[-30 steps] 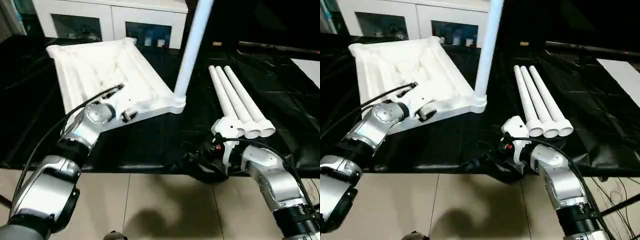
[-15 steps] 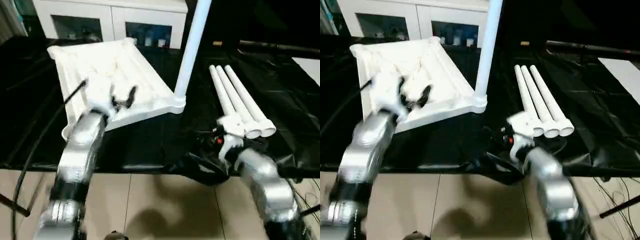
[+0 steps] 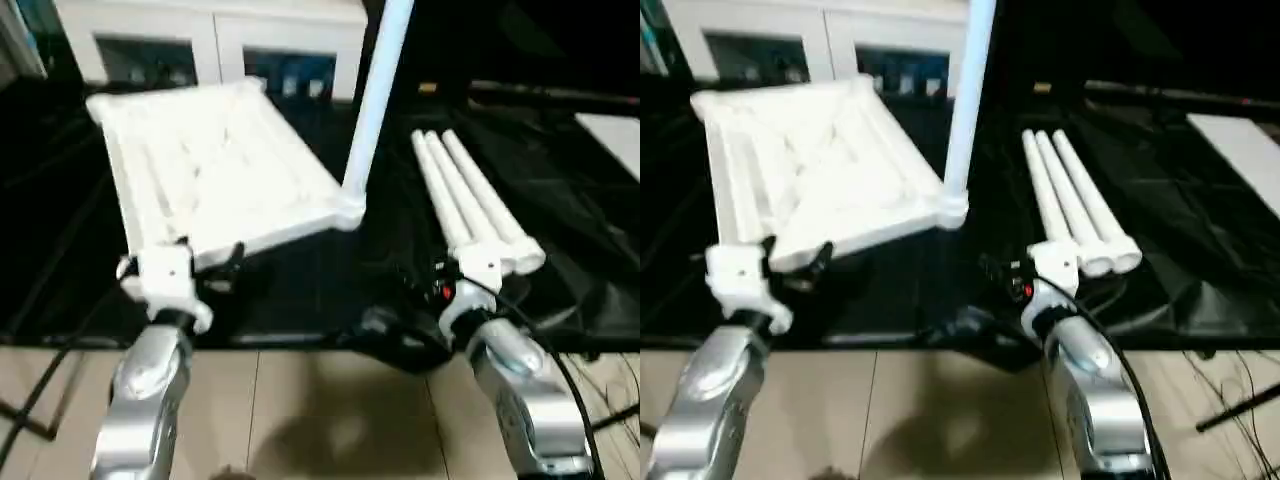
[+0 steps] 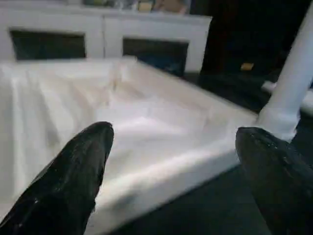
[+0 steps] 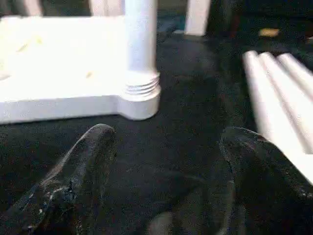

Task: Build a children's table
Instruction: Rotate leg to tighten

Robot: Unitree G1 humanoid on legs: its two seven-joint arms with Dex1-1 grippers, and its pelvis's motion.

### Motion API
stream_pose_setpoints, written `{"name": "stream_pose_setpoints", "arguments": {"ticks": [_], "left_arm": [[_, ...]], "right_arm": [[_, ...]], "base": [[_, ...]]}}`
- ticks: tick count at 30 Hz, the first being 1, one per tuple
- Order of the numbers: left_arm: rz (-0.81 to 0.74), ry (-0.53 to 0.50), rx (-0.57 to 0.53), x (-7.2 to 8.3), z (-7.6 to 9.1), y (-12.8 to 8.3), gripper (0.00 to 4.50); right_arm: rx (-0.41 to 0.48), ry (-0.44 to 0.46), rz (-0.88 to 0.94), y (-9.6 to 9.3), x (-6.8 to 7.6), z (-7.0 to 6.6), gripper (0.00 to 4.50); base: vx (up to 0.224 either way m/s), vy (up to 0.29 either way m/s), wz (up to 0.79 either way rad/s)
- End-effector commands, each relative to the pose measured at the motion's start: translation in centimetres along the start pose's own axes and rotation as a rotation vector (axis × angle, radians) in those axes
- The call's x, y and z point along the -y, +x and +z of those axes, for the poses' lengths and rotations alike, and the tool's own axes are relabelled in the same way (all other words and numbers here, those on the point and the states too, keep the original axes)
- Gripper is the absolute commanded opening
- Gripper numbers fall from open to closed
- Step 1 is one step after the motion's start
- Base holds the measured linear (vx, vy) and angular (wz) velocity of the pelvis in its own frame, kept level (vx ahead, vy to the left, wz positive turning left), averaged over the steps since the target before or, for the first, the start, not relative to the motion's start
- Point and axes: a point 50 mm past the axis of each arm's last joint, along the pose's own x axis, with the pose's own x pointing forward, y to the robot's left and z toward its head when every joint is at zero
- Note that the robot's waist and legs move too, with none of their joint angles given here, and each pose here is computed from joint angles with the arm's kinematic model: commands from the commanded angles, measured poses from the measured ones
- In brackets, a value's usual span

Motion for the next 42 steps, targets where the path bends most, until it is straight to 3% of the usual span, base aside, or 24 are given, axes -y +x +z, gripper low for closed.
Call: {"name": "stream_pose_setpoints", "arguments": {"ticks": [1, 13, 23, 28, 31, 36, 39, 42], "left_arm": [[-0.015, 0.003, -0.002, 0.6, 0.1, 0.0, 4.45], [-0.014, 0.025, -0.003, 1.2, 0.3, -1.1, 4.45], [0.006, 0.026, -0.019, 1.1, 0.3, -1.5, 4.45], [0.039, 0.006, -0.028, 0.8, 0.2, -1.6, 4.45], [0.041, 0.003, -0.029, 0.7, 0.2, -1.6, 4.45], [0.043, 0.016, -0.030, 0.5, 0.2, -1.8, 4.50], [0.044, 0.033, -0.033, 0.2, 0.2, -1.8, 4.50], [0.021, 0.052, -0.008, -0.2, 0.7, -1.3, 4.50]], "right_arm": [[0.016, 0.001, -0.026, -0.1, 0.6, 0.6, 3.73], [0.025, -0.036, 0.061, 0.7, 0.0, 1.2, 3.73], [0.016, -0.029, 0.033, 1.0, 0.4, 1.6, 3.73], [-0.074, -0.089, 0.017, 1.2, 0.8, 2.0, 3.73], [-0.098, -0.031, 0.065, 1.5, 0.8, 2.5, 3.73], [-0.103, 0.034, 0.031, 2.3, 1.3, 3.3, 4.16], [-0.177, 0.010, 0.014, 2.6, 1.4, 3.2, 4.46], [-0.284, -0.038, -0.035, 3.2, 2.0, 3.6, 4.46]], "base": [[0.073, 0.044, -0.27], [0.144, 0.017, -0.09], [0.138, 0.009, 0.14], [0.048, -0.006, -0.12], [0.001, -0.001, 0.07], [-0.050, -0.037, 0.03], [-0.071, -0.022, 0.04], [-0.055, 0.000, 0.00]]}}
